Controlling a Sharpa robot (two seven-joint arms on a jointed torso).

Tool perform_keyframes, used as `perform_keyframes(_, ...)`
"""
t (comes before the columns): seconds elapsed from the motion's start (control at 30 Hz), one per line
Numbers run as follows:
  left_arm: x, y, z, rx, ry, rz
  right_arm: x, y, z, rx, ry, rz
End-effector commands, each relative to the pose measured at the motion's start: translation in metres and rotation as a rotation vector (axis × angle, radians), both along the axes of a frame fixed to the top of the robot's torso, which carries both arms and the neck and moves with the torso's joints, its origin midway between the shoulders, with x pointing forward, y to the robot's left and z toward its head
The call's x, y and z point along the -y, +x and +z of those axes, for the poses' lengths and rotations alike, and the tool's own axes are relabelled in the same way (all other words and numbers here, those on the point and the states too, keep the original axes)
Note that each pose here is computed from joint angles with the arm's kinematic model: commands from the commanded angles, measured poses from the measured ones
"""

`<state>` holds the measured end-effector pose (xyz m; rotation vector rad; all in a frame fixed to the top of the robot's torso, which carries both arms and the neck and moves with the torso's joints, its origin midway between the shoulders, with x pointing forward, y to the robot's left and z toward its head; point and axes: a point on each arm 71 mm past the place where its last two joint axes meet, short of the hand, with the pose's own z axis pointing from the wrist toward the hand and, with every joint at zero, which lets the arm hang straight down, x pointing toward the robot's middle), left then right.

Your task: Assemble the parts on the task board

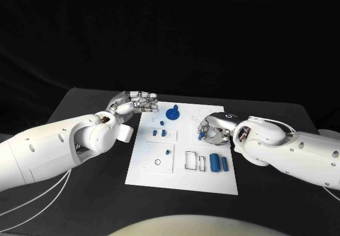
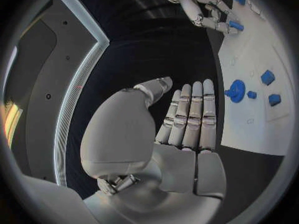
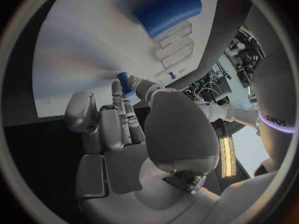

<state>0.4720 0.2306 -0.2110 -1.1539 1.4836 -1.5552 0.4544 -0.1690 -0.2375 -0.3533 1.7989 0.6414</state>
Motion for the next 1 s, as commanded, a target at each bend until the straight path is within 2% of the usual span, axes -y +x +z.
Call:
perform_keyframes(0.03, 0.0021, -0.0008, 0.0006, 0.004, -0.008, -0.017, -0.0003, 0.0002, -0.0012, 0.01, -0.023, 0.007)
perform_keyframes(0.5, 0.0022, -0.0008, 0.0005, 0.004, -0.008, -0.018, -0.0037, 0.0002, -0.0016, 0.039, -0.004, -0.003)
perform_keyframes(1.0, 0.0018, -0.0004, 0.0011, 0.013, -0.007, -0.006, -0.0009, -0.0023, 0.0043, 0.075, 0.058, -0.047)
